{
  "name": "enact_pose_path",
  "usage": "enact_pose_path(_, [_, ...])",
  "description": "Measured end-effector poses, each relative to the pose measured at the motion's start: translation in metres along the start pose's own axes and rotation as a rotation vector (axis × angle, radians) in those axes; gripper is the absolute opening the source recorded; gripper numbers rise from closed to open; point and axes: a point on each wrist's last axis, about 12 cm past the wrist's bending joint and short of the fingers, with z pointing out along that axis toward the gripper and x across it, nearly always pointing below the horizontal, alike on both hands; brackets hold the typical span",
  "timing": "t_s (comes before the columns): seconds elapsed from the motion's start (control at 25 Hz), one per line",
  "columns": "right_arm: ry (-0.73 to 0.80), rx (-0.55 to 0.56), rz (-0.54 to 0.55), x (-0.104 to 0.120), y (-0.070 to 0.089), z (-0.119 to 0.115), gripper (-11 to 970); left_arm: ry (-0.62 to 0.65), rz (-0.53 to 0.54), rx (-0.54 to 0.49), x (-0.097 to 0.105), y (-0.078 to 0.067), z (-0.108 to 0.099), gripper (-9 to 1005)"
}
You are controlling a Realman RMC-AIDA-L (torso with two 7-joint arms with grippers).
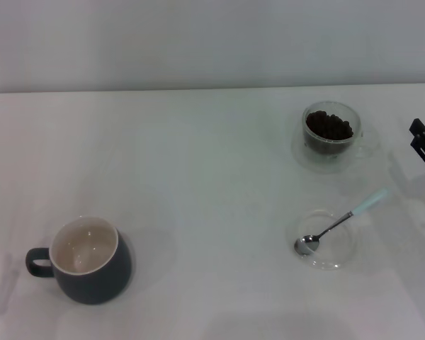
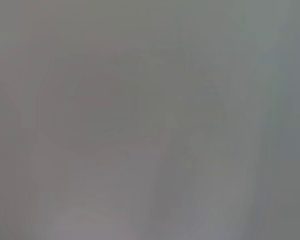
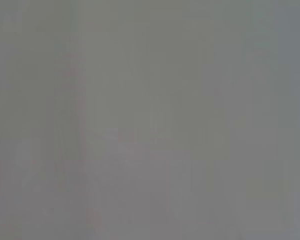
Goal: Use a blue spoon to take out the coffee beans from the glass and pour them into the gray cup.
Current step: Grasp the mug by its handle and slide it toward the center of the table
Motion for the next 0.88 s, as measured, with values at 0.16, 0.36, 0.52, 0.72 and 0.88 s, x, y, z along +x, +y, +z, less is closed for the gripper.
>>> enact_pose_path(0.16, [-0.005,0.002,0.007,-0.001,-0.001,0.001,691,-0.029,0.001,0.007,-0.003,0.0,0.0,891])
enact_pose_path(0.36, [-0.008,0.002,0.006,-0.002,-0.001,0.001,688,-0.035,0.004,0.008,-0.004,0.0,-0.001,890])
enact_pose_path(0.52, [-0.011,0.003,0.006,-0.002,-0.001,0.002,686,-0.032,0.003,-0.006,-0.004,0.001,-0.008,890])
enact_pose_path(0.72, [-0.023,-0.001,0.003,-0.005,-0.001,0.006,683,0.003,0.019,-0.005,-0.003,0.004,-0.032,890])
enact_pose_path(0.88, [-0.035,0.0,0.001,-0.009,-0.001,0.01,681,0.063,0.071,0.03,0.0,0.011,-0.048,891])
